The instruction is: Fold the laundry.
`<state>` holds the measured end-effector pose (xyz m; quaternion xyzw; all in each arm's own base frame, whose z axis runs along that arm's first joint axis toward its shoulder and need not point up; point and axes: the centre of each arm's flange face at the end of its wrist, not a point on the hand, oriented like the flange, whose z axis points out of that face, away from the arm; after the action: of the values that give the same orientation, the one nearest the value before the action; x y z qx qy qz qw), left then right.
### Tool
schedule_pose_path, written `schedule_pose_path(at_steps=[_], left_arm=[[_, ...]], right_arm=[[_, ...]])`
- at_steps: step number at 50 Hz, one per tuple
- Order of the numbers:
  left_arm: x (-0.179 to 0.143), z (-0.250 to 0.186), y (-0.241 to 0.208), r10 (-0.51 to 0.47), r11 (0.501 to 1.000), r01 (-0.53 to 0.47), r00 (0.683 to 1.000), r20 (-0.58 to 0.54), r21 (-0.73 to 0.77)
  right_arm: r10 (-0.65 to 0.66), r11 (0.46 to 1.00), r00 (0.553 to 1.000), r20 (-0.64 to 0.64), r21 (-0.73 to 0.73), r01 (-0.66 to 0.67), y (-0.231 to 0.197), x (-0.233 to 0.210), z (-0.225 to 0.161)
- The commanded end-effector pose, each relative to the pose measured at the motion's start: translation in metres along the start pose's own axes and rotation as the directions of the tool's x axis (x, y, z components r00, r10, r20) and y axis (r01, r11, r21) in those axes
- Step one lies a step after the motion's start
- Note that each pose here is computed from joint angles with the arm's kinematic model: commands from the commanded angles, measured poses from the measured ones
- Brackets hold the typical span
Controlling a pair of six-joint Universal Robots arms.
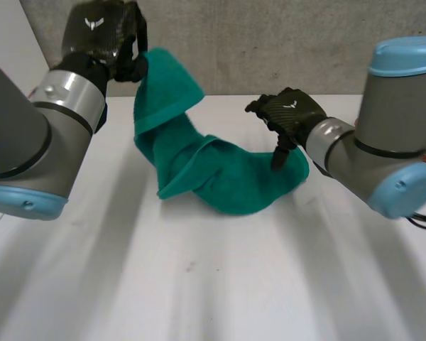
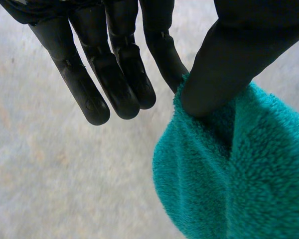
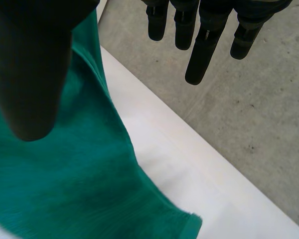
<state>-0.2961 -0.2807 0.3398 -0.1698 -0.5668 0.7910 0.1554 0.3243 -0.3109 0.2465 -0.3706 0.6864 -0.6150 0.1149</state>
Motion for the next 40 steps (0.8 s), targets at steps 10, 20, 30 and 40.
schedule_pose_path(at_steps=[10,20,30,40], left_arm=[[0.017,-0.037,-0.048,-0.024,0.996,0.029,0.997,-0.07,0.08],[-0.001,-0.022,-0.048,-0.007,0.994,0.009,1.0,-0.019,0.111],[-0.042,0.024,-0.058,0.01,0.967,-0.036,0.995,0.102,0.252],[-0.042,0.035,-0.045,0.002,0.966,-0.028,0.995,0.102,0.256]], right_arm=[[0.002,1.0,0.974,0.226,0.021,-0.007,0.085,-0.053,0.092],[-0.033,0.971,0.998,-0.056,0.234,0.046,0.034,-0.019,0.114],[0.009,0.869,0.957,-0.288,0.477,0.135,-0.096,0.039,0.055],[-0.038,0.981,0.997,-0.074,0.188,0.051,-0.023,0.012,0.015]])
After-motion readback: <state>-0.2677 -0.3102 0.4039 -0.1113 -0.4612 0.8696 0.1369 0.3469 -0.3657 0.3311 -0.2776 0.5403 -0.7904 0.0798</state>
